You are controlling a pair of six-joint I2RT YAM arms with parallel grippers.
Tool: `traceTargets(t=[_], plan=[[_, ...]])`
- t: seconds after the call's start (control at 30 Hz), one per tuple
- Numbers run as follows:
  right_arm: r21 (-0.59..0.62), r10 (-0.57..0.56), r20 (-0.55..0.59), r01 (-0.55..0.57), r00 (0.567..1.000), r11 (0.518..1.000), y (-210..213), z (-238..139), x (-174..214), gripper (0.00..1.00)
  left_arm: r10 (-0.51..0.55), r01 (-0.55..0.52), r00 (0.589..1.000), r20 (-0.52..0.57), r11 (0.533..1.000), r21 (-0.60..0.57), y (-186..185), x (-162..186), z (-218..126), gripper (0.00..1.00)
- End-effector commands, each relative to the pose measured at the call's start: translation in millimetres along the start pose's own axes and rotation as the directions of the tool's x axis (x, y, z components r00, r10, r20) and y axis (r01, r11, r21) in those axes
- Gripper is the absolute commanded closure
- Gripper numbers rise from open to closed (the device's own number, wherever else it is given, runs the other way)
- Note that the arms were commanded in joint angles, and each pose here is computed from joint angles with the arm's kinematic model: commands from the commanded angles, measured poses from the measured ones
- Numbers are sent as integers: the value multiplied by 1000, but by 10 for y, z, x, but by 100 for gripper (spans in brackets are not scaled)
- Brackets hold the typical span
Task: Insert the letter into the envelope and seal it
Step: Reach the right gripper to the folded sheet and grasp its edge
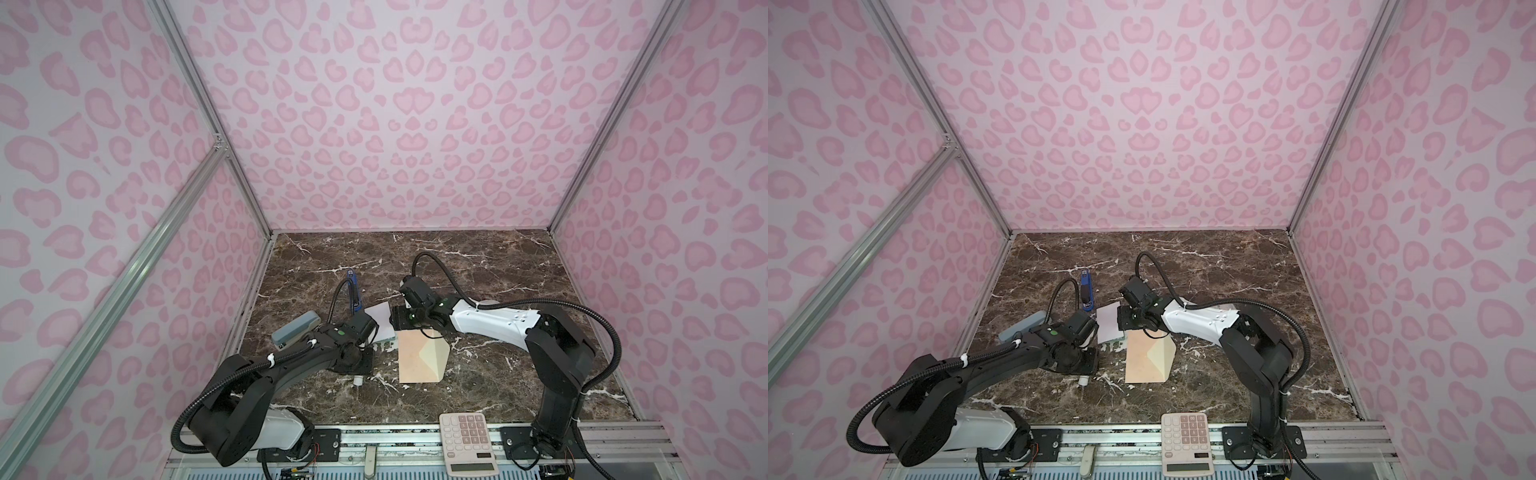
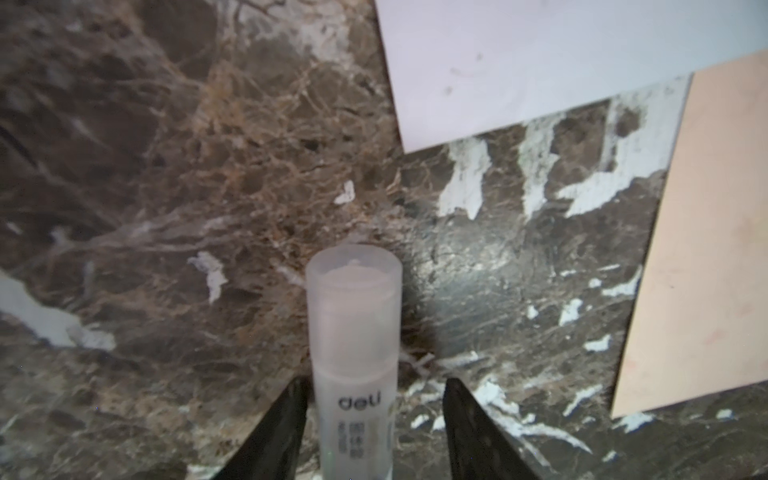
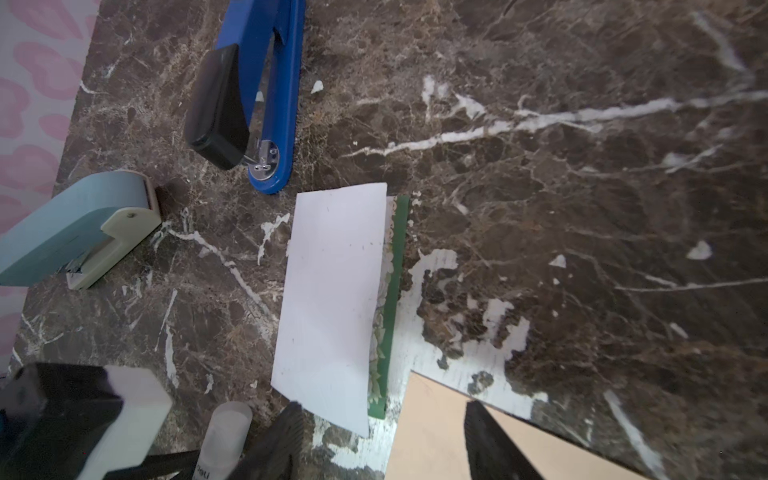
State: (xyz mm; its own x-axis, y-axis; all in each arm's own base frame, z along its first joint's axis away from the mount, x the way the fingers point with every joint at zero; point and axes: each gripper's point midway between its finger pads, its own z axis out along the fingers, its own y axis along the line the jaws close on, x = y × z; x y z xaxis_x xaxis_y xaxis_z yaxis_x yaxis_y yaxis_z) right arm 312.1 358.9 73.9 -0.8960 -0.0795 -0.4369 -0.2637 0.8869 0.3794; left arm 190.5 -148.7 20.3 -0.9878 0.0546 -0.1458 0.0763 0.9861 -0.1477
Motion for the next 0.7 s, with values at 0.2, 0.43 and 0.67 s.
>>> traceTargets(t=[0.2, 0.43, 0.67], plan=[[-75, 26, -44, -29, 999, 997, 122, 260, 11, 44, -4, 2, 998, 67, 1000, 18, -26, -95, -244, 34], [-83, 43, -74, -50, 996, 995, 126, 425, 55, 52, -9, 6, 993, 118, 1000, 28, -26, -158, -423, 32], [-106, 60, -70, -67, 996, 992, 155, 453, 46, 62, -8, -2, 986, 169, 998, 59, -52, -195, -569, 31]])
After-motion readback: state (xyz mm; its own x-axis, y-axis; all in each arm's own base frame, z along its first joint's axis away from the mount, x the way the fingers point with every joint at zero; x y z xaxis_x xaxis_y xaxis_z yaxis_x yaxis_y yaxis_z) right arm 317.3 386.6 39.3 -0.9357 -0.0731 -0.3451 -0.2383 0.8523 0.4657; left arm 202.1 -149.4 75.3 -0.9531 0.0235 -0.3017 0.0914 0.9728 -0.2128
